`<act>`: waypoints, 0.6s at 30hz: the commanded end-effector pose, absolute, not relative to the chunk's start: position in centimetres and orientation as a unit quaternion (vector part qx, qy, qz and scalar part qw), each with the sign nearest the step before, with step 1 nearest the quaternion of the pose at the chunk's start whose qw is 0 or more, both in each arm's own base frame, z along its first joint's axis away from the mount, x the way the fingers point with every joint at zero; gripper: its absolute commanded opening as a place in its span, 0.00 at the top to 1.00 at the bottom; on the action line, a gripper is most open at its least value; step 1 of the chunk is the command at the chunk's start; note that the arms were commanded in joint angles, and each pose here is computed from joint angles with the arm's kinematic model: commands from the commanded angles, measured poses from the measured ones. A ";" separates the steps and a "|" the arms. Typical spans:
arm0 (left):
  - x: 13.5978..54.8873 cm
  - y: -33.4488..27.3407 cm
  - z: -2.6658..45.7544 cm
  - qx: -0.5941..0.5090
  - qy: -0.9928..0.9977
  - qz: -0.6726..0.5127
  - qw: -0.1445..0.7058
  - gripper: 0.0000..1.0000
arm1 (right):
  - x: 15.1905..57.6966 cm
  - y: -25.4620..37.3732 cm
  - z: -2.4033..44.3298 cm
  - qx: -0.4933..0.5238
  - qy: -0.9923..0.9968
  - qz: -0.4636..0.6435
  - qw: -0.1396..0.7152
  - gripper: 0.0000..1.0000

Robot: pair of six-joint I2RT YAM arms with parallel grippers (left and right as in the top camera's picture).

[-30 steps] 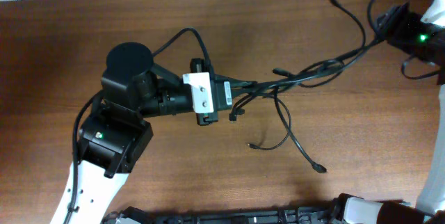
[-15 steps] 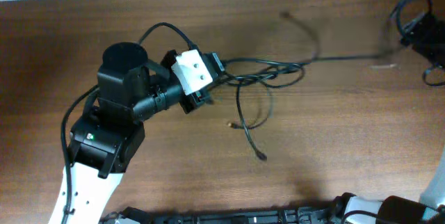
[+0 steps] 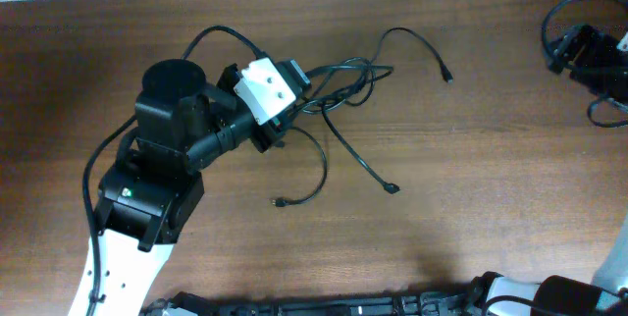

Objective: Untangle cables

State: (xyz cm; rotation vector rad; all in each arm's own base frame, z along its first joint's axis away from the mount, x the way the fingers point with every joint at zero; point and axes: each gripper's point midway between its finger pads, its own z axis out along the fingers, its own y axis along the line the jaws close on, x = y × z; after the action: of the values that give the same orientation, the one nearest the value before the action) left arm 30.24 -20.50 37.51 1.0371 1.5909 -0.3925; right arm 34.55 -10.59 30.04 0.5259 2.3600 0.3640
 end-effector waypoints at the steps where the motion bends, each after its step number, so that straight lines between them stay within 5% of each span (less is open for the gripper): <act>1: 30.4 -20.3 40.2 0.364 0.690 -0.219 0.586 1.00 | 34.8 -5.3 32.7 0.069 0.885 0.270 0.374 0.01; 18: 35.9 -22.5 39.3 0.271 0.710 -0.295 0.579 1.00 | 30.6 9.3 38.2 -0.141 0.809 0.447 0.355 0.01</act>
State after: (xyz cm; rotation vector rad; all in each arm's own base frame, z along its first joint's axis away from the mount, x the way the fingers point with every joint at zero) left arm 35.27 -22.57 38.83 0.6573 1.6721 -0.6871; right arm 31.73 6.84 36.97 -0.2627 2.1329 1.0865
